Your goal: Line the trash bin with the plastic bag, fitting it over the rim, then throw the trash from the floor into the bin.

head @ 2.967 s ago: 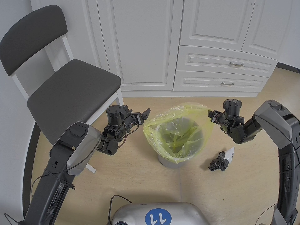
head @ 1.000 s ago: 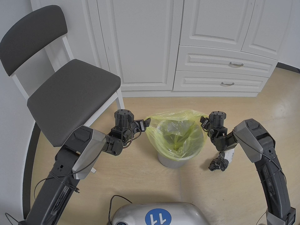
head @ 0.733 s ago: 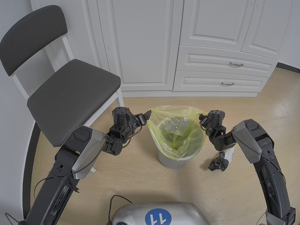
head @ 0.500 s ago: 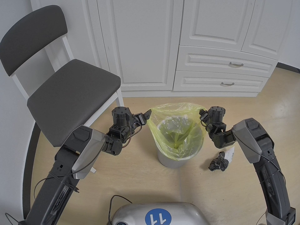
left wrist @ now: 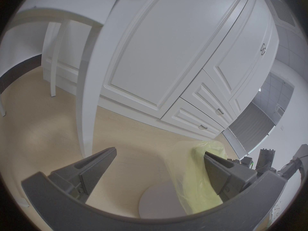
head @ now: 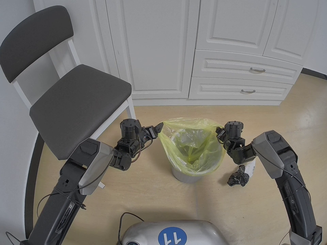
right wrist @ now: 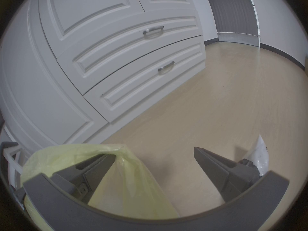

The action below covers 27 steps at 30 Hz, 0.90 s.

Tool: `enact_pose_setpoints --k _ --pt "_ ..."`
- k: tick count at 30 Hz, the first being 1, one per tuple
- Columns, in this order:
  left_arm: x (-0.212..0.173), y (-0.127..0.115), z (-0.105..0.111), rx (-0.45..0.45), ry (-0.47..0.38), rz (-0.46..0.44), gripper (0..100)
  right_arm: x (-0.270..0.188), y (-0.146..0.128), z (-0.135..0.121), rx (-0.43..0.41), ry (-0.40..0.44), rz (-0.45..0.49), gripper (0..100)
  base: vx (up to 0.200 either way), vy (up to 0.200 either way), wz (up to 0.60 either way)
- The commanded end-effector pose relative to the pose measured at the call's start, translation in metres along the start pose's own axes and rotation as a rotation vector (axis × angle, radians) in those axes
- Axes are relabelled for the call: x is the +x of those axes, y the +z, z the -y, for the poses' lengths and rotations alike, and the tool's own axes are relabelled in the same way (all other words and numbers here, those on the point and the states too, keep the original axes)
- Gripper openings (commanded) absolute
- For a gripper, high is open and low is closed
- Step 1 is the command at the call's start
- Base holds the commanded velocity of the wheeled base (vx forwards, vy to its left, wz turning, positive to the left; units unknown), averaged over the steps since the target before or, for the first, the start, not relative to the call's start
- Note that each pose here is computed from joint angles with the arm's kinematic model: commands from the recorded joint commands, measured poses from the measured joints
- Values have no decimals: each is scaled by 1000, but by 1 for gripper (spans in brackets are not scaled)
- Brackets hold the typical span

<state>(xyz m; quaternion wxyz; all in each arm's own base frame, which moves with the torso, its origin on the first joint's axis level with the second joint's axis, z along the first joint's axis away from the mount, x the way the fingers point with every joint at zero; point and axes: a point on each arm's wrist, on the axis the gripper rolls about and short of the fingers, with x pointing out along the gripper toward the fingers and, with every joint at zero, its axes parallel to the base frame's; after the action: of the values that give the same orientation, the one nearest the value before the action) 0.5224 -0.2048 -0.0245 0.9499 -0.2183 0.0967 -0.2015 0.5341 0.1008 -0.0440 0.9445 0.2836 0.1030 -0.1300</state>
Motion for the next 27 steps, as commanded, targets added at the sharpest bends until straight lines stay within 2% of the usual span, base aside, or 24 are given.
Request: enact_pose_setpoints --k 1,5,8,10,13,15,19,22,24,27 --pt "0 0 0 5 2 5 100 -20 8 1 -25 34 -111 100 0 0 0" --pt "0 2 1 7 2 11 100 -35 10 5 -34 75 -198 100 0 0 0" --pt "0 3 2 12 2 14 100 -51 11 10 -84 97 -282 100 0 0 0" --pt "0 3 2 12 2 15 100 -55 9 13 -118 117 -308 100 0 0 0" --pt "0 4 2 12 2 17 100 -54 9 13 -121 118 -305 100 0 0 0" --pt "0 3 2 12 -1 21 100 -52 12 12 -114 121 -292 100 0 0 0" --pt "0 0 -1 12 -9 20 100 -31 11 8 -64 107 -171 100 0 0 0" --pt "0 -4 -3 11 -13 24 100 -19 0 7 -44 84 -93 100 0 0 0" --pt "0 -4 -3 11 -13 24 100 -19 0 7 -44 84 -93 100 0 0 0" --pt "1 -9 -6 12 -14 6 100 -9 -18 0 -41 85 -56 100 0 0 0"
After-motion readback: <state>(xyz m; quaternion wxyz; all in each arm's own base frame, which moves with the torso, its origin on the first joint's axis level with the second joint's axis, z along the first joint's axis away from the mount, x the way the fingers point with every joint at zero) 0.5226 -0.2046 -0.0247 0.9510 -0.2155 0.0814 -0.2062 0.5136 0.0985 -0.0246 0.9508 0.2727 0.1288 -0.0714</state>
